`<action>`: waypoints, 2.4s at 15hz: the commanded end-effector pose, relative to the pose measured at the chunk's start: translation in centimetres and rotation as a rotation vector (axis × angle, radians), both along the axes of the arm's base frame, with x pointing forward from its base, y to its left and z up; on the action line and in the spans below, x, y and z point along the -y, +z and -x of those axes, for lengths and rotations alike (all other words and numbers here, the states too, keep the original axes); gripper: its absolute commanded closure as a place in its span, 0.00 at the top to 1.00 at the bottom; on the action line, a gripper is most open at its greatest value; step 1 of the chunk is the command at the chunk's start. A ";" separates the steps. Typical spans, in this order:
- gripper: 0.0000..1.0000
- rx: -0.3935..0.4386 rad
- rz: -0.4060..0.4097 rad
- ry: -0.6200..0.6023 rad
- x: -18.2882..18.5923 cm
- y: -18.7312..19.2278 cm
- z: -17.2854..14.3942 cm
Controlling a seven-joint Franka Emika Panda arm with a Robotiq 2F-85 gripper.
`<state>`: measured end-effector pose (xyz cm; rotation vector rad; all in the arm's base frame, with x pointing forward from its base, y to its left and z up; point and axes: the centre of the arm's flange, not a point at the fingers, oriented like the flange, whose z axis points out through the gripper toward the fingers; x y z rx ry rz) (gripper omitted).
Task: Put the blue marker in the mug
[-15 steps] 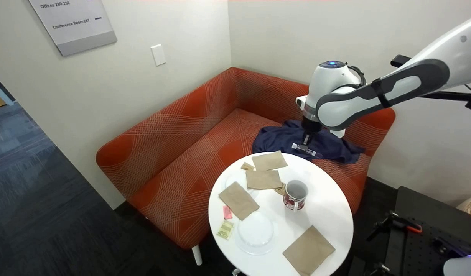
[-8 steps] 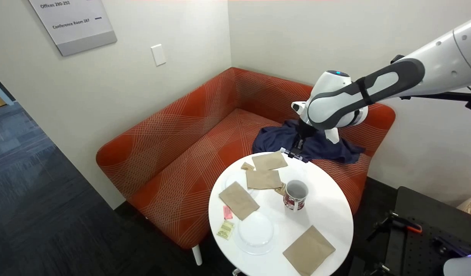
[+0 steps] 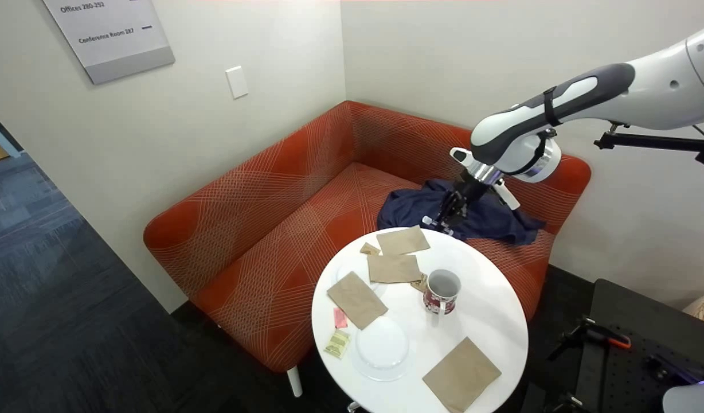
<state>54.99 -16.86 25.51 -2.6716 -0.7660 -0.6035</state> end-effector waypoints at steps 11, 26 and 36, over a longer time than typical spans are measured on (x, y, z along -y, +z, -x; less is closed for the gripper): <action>0.05 0.190 -0.209 0.405 3.0 0.5 4.5; 0.05 0.480 -0.410 0.672 6.3 0.7 10.2; 0.05 0.494 -0.443 0.667 6.7 -0.3 9.8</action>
